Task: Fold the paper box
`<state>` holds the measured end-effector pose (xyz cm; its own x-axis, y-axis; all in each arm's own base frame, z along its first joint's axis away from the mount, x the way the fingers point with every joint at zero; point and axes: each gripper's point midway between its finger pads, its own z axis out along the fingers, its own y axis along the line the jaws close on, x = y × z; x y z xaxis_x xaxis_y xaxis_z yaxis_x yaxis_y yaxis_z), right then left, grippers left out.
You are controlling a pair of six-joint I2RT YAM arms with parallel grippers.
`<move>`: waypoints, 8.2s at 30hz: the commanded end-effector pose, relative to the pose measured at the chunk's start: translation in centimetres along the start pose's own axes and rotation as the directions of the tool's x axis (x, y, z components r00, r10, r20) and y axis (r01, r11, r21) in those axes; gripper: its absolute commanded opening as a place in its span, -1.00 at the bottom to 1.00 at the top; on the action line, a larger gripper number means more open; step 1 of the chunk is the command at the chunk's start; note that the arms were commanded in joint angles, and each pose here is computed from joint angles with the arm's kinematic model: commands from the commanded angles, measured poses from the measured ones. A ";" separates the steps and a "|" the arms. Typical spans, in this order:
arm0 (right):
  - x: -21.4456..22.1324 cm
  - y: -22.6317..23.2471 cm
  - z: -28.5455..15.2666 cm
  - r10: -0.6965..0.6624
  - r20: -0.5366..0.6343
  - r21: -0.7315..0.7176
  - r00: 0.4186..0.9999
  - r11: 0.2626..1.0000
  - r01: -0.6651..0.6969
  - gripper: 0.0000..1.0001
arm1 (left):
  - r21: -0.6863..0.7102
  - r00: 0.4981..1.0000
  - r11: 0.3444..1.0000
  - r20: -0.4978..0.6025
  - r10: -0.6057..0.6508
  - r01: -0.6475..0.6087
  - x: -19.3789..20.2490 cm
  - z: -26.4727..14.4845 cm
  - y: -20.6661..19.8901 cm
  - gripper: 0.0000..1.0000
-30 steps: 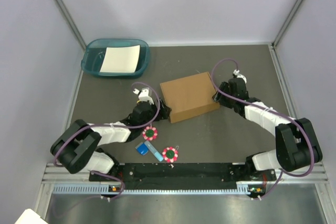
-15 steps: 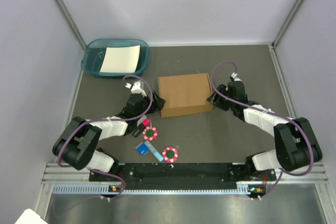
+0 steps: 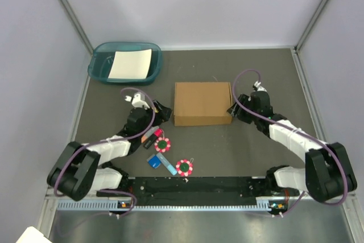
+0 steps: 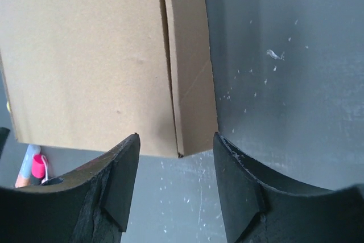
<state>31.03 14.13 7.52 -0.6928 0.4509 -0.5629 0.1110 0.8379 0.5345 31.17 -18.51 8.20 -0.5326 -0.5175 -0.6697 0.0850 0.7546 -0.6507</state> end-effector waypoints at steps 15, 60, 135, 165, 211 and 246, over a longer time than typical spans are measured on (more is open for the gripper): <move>-1.7 -3.9 0.6 0.088 0.015 0.108 0.996 0.990 -0.089 -1.00 | -0.037 0.995 0.995 0.049 -0.086 0.088 -2.8 2.6 0.1 -0.70; -2.8 6.2 -7.5 0.027 0.079 -0.231 0.996 0.973 -0.008 -1.00 | 0.334 0.997 0.941 -0.060 -0.038 0.056 -3.1 -2.5 -10.4 -0.93; -3.2 10.6 -8.9 0.049 0.034 -0.513 0.998 0.858 -0.025 -1.00 | 0.290 0.967 0.953 0.203 -0.156 0.093 -14.6 -7.2 -11.8 -0.20; -0.9 6.7 -6.6 0.033 -0.016 -0.382 0.999 0.924 -0.037 -1.00 | 0.476 0.906 0.855 -0.423 0.018 0.205 0.5 -3.0 -12.3 -1.00; -5.0 9.9 -10.2 0.007 0.088 -0.423 0.996 0.906 0.031 -1.00 | 0.569 0.994 0.820 -0.113 -0.001 0.066 -7.9 -7.2 -17.7 -0.14; 0.4 2.6 -11.4 -0.096 0.097 -0.195 0.991 0.974 0.114 -0.28 | 0.471 0.963 0.871 -0.141 0.230 -0.139 1.4 -7.4 -13.3 -0.24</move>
<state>25.91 12.00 18.98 -0.5282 0.4326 -0.7307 -0.1099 0.8184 0.5640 25.90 -25.12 19.32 -0.6087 -0.3301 -0.7214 0.4734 0.5786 -0.6642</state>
